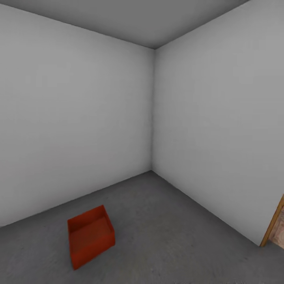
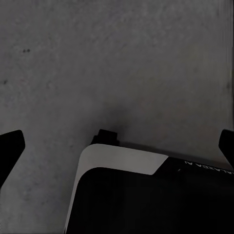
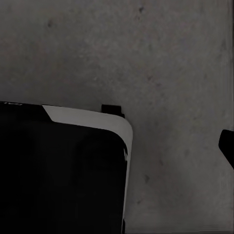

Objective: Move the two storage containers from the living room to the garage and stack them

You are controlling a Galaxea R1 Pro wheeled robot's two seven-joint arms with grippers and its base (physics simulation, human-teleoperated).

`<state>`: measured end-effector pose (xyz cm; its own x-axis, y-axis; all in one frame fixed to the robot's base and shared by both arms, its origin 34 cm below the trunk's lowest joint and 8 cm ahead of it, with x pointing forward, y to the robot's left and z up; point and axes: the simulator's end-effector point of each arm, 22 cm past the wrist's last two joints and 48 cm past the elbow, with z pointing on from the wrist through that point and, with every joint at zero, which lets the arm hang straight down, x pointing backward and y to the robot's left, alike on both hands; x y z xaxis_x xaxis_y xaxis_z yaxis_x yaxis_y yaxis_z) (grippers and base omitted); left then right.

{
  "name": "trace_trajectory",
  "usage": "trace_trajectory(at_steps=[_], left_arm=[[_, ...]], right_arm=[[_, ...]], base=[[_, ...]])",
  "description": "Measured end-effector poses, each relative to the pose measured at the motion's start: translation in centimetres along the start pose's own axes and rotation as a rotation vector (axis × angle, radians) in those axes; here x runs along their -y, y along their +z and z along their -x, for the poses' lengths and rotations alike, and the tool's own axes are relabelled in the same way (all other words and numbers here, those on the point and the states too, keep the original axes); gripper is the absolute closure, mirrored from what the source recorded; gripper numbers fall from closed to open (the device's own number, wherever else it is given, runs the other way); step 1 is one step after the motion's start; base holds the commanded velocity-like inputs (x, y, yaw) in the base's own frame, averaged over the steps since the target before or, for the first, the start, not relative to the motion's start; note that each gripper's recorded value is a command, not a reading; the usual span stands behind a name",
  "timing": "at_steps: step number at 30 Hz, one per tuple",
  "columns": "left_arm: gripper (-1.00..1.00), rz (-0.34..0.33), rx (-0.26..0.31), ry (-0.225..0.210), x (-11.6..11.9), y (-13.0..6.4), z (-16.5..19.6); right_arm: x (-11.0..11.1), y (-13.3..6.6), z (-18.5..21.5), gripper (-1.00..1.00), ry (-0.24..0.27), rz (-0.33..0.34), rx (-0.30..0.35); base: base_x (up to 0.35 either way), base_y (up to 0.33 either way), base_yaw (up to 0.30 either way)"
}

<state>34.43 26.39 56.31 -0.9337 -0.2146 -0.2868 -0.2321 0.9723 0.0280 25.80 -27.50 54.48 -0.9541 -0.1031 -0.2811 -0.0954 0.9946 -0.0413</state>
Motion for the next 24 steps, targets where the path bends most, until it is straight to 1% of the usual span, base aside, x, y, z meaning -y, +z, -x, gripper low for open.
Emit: trace_trajectory(at_steps=[24], left_arm=[[-1.0,0.004,0.0,-0.004,-0.26,0.02,0.03]], right_arm=[[-0.01,0.0,0.02,-1.0,0.009,-0.001,0.0]], base=[[0.0,0.0,-0.3]])
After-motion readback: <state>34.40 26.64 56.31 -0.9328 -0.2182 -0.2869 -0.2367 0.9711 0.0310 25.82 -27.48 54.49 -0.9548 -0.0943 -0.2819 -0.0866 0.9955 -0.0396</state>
